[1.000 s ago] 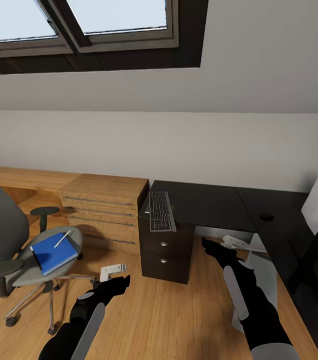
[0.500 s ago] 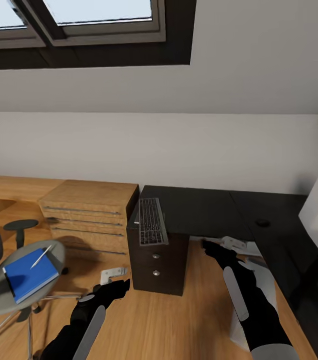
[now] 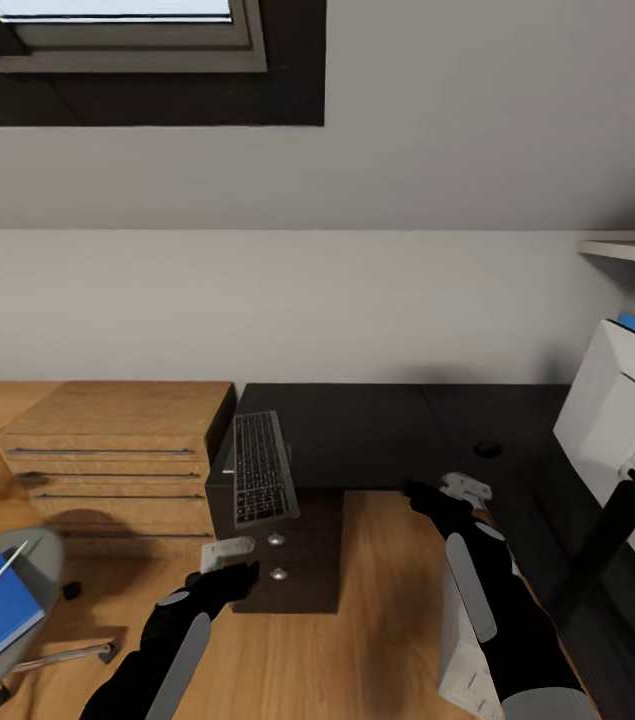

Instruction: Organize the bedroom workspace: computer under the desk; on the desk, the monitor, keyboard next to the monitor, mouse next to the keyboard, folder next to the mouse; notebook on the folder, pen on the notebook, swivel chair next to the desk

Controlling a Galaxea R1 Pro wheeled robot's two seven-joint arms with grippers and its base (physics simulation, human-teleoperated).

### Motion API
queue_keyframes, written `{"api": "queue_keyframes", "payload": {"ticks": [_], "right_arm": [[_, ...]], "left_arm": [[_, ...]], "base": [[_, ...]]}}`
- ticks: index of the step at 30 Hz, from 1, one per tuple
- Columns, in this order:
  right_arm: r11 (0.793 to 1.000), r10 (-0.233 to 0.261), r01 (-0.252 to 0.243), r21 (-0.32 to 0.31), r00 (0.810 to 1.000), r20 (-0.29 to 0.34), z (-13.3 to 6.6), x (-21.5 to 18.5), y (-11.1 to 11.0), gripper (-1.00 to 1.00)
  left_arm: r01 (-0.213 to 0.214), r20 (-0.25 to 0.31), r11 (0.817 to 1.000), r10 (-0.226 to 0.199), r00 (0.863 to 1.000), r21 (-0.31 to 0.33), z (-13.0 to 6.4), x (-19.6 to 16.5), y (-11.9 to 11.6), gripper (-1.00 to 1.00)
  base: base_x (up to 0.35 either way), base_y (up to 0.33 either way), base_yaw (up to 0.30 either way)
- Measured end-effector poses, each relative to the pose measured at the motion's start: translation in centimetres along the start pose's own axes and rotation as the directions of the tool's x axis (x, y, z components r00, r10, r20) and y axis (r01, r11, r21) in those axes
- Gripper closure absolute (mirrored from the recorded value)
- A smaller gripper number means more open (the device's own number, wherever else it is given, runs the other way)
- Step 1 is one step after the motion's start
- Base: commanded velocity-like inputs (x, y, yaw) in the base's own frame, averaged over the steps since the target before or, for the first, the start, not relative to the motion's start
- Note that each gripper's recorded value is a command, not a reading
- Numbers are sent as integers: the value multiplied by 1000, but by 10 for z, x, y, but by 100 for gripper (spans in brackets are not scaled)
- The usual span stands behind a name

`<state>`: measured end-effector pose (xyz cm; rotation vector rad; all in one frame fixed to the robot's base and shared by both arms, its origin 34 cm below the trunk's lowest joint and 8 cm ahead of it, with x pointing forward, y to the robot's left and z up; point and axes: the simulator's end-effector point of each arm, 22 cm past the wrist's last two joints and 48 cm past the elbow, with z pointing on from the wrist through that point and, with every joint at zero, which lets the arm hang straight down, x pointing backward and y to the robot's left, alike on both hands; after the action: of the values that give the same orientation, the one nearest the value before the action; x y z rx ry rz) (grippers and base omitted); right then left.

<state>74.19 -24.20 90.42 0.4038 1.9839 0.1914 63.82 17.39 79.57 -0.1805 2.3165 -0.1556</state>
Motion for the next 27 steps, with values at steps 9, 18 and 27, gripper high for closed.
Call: {"api": "queue_keyframes", "payload": {"ticks": [9, 18, 27], "right_arm": [[1000, -2, 2, 0, 1000, 5, -1, -2, 0, -100], [1000, -2, 2, -1, 1000, 8, -2, -4, 0, -100], [1000, -1, 1, -2, 1000, 6, -2, -3, 1, -100]], "left_arm": [[0, -3, 1000, 0, 1000, -2, 0, 1, 0, -100], [0, 0, 1000, 0, 1000, -1, -1, 0, 0, -100], [1, 1, 1000, -1, 1000, -2, -1, 0, 1, -100]], "base": [[19, 0, -269], [167, 0, -242], [307, 0, -37]]}}
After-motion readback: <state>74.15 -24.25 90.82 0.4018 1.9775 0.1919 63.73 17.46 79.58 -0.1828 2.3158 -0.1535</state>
